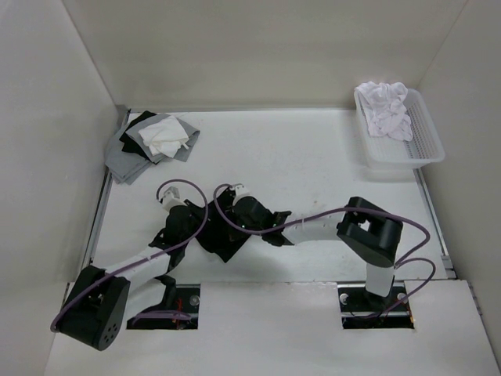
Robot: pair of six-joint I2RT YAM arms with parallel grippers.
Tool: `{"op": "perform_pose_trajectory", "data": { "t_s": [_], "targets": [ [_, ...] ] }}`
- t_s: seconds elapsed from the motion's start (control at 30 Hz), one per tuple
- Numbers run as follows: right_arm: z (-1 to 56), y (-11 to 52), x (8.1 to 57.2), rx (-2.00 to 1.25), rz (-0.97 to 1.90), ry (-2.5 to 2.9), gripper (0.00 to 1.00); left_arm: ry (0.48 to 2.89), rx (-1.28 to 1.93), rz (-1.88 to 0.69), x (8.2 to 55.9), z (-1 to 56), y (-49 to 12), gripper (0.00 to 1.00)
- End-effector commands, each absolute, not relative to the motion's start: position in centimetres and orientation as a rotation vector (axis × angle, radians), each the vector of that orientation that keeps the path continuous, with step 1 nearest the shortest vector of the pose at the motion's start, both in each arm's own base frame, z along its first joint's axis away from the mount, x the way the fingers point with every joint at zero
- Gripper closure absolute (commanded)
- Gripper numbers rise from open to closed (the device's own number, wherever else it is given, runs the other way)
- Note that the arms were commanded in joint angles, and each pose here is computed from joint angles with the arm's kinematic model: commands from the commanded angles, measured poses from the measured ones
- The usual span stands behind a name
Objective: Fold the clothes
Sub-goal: Fold the tank top
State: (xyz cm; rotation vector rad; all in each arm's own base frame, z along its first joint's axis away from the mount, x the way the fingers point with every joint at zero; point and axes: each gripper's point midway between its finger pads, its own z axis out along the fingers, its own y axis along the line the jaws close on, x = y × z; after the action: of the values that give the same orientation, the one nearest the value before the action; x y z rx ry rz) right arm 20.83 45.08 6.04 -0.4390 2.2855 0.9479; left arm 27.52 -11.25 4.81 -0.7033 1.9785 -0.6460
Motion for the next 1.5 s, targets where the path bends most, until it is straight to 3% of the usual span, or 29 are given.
{"op": "perform_pose_trajectory", "data": {
  "t_s": [0.0, 0.2, 0.6, 0.83, 0.93, 1.1, 1.27, 1.47],
  "targets": [
    [9.4, 48.2, 20.3, -0.442, 1.104, 2.182, 0.97, 1.944, -0.678, -0.668, 29.0, 6.2, -11.7, 0.87],
    [8.2, 48.2, 16.9, -0.511, 1.138, 2.203, 0.96, 1.948, -0.705, -0.664, 29.9, 5.5, -11.3, 0.87],
    [3.2, 48.3, 15.4, -0.547, 1.108, 2.339, 0.92, 1.954, -0.719, -0.653, 30.5, 5.1, -11.2, 0.87],
    [10.9, 46.8, 16.5, -0.508, 1.217, 2.186, 0.72, 1.934, -0.713, -0.673, 32.0, 5.9, -11.9, 0.87],
    [13.7, 44.9, 19.3, -0.433, 1.221, 2.108, 0.70, 1.915, -0.720, -0.670, 33.2, 6.4, -11.9, 0.87],
    [11.2, 43.3, 26.6, -0.205, 1.139, 2.173, 0.91, 1.874, -0.733, -0.697, 34.9, 8.1, -12.2, 0.87],
    [6.7, 41.6, 30.4, 0.017, 1.088, 2.265, 0.96, 1.783, -0.698, -0.730, 35.1, 12.0, -12.4, 0.81],
    [4.1, 35.8, 32.1, 0.296, 1.000, 2.280, 0.99, 1.787, -0.690, -0.725, 34.2, 12.2, -12.1, 0.72]
  ]
}}
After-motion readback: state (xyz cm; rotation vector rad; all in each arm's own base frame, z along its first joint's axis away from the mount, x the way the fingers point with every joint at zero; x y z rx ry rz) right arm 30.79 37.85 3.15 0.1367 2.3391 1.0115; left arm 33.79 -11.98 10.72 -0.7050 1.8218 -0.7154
